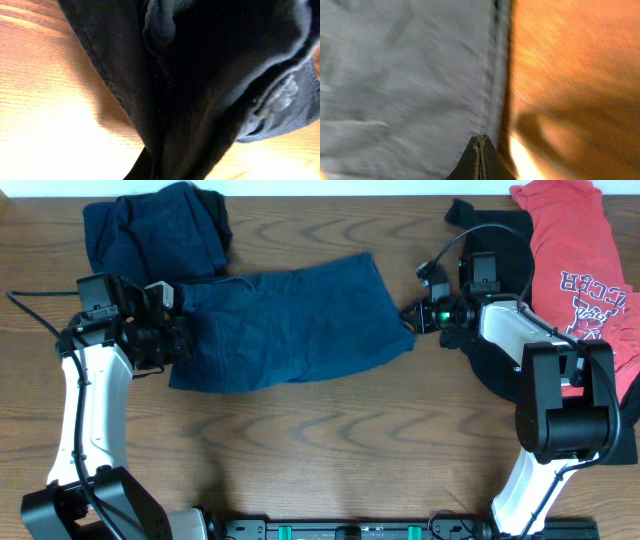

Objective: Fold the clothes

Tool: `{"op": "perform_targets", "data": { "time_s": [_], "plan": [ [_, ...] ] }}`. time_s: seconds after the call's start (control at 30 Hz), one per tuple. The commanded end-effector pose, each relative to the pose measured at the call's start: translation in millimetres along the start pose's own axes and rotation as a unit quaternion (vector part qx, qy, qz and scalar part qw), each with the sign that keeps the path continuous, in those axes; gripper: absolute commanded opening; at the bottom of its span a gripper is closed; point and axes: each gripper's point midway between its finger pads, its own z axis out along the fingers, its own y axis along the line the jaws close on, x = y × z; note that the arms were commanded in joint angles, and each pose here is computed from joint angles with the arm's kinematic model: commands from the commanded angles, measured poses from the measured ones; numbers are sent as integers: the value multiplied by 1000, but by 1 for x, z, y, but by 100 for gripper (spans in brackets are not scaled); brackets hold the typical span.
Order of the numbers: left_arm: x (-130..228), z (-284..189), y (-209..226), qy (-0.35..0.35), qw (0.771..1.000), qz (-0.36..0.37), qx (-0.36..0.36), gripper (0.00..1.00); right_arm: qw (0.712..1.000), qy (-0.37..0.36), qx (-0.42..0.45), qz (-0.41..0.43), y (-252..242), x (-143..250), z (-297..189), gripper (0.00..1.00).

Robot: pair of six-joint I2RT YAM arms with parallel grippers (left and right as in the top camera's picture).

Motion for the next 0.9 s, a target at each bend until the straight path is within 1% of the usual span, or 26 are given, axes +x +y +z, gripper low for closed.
{"op": "perform_targets", "data": {
  "time_s": [0.0, 0.07, 0.17, 0.43, 0.6, 0.7, 0.87],
  "plan": [
    [-1, 1, -3, 0, 1000, 4, -1, 6, 997, -28, -76, -1, 32, -24, 0, 1],
    [-1, 2, -6, -1, 1000, 9, 0, 6, 996, -42, -74, -9, 35, -33, 2, 1],
    [-3, 3, -9, -3, 1000, 12, 2, 6, 998, -42, -41, -15, 31, -34, 11, 1],
    [-5, 3, -10, -7, 1000, 4, 2, 6, 1000, -3, -1, -23, 29, -9, 47, 1],
    [-11, -3, -13, -15, 1000, -7, 3, 6, 1000, 19, 21, -6, 16, 7, 59, 1],
    [-19, -11, -19, -28, 999, -17, 10, 6, 999, 31, 32, 3, 7, 16, 63, 1],
    [-29, -20, -43, -52, 998, -1, 23, 6, 998, 48, 35, 13, 2, 28, 70, 1]
  ]
}}
